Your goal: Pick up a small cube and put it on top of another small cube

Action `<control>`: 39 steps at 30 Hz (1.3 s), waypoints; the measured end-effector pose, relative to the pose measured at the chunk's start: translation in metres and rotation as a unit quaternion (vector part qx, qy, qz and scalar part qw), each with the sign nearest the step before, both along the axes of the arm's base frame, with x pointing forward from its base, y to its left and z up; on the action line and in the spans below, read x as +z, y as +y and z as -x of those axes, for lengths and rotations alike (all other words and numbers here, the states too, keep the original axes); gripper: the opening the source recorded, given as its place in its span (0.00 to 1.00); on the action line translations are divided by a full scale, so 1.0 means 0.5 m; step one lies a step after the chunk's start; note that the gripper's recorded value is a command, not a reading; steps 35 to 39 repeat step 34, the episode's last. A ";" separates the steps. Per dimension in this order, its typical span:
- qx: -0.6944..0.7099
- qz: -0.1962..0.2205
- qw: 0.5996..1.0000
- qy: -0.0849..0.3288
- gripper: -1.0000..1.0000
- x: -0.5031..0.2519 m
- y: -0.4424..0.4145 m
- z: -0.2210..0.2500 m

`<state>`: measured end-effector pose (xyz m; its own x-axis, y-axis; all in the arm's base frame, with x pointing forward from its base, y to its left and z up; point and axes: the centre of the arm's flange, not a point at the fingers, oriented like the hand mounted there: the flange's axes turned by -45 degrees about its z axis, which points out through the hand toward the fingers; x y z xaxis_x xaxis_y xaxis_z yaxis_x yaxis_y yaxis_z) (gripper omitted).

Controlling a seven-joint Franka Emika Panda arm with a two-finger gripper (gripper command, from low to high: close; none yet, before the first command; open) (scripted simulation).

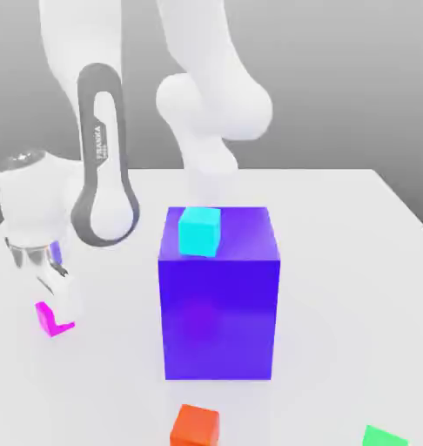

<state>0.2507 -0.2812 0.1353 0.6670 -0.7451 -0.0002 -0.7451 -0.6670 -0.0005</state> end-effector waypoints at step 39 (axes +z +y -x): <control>0.367 -0.001 0.930 -0.001 1.00 0.101 0.968 -0.564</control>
